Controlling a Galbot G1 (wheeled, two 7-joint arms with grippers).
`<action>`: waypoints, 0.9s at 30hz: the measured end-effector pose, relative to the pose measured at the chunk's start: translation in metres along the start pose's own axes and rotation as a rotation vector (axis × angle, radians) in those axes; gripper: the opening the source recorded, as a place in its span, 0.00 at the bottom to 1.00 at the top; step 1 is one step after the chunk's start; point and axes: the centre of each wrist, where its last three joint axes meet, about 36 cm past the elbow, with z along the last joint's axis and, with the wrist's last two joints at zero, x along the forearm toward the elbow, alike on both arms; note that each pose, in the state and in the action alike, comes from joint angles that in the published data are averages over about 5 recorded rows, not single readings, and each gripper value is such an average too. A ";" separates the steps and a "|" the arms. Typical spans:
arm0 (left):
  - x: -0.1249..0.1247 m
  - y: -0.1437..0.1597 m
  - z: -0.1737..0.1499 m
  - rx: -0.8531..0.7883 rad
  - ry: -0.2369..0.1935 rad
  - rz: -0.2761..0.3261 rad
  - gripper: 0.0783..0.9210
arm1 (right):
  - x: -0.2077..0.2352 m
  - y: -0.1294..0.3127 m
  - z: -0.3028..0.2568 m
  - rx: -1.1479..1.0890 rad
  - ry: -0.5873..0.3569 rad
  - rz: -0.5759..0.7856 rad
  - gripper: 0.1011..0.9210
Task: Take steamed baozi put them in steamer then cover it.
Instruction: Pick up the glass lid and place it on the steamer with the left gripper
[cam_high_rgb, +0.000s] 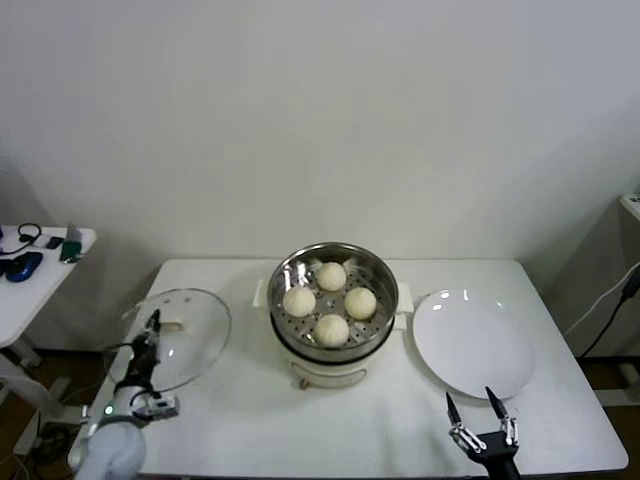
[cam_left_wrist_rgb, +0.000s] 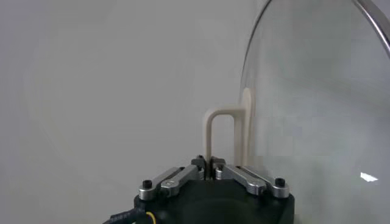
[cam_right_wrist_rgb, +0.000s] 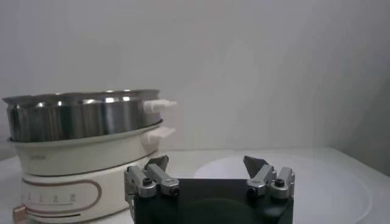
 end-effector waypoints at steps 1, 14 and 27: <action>-0.001 0.012 0.000 0.004 0.007 -0.008 0.08 | -0.001 0.000 0.000 0.004 0.002 0.003 0.88; 0.007 0.137 -0.076 0.105 0.011 -0.083 0.08 | -0.009 0.002 0.002 0.030 0.003 0.020 0.88; 0.031 0.161 -0.186 0.151 -0.048 -0.040 0.08 | -0.014 -0.007 0.012 0.034 -0.009 0.029 0.88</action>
